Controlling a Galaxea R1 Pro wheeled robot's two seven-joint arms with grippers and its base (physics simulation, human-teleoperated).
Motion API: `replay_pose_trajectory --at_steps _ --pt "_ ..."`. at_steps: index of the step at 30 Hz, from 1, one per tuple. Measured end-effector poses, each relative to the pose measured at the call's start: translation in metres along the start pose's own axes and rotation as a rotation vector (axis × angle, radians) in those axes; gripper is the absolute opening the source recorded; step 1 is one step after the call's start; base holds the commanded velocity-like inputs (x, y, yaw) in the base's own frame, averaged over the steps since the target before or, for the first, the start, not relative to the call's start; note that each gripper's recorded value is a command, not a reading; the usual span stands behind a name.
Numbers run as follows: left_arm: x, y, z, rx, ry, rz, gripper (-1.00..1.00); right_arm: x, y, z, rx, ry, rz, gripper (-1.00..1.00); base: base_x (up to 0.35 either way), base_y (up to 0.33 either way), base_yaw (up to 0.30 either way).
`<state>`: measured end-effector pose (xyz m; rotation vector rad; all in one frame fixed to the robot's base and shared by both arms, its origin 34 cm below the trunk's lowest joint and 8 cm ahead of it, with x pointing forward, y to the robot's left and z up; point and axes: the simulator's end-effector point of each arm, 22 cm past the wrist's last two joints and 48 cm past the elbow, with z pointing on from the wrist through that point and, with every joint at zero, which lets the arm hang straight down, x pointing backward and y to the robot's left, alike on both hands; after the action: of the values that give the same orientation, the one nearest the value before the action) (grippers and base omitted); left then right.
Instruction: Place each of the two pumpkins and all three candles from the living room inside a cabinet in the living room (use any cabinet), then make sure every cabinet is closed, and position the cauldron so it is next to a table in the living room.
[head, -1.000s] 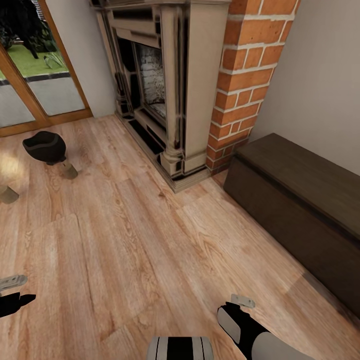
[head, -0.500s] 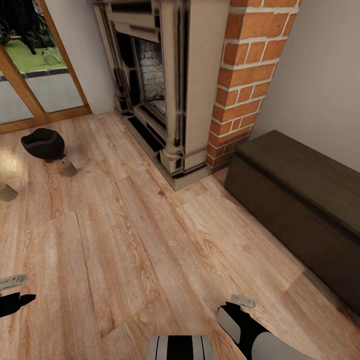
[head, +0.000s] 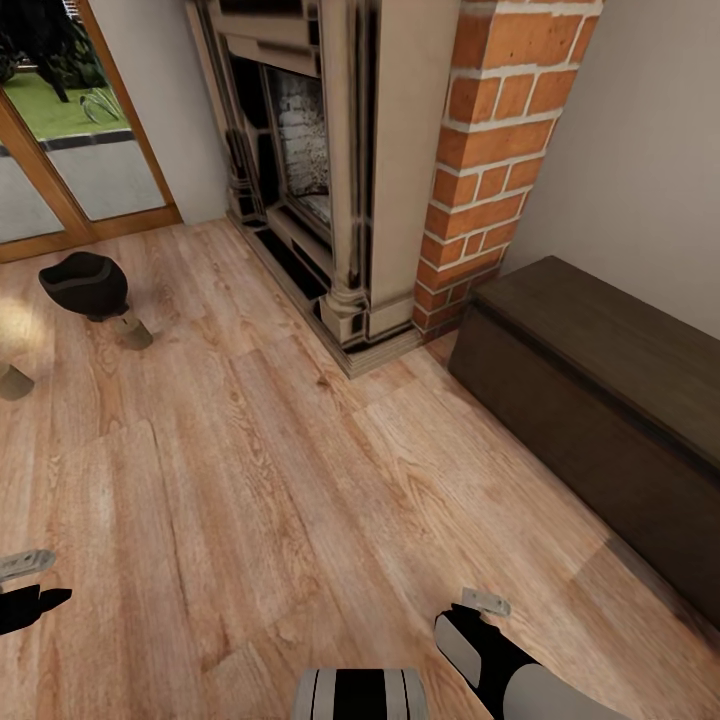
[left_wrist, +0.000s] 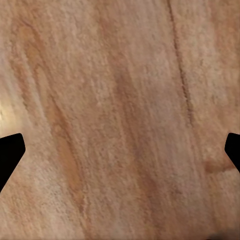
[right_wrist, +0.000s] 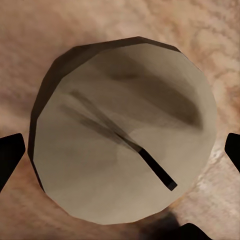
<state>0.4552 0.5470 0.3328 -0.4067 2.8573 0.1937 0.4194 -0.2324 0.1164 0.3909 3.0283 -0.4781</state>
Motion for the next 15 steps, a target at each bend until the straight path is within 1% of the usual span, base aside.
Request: replay_pose_trajectory --at_steps 15 --pt "0.0030 0.0004 0.0041 -0.004 0.011 0.002 1.00 0.0050 0.0000 0.0042 0.003 0.011 -0.004 1.00 0.000 0.000 0.000"
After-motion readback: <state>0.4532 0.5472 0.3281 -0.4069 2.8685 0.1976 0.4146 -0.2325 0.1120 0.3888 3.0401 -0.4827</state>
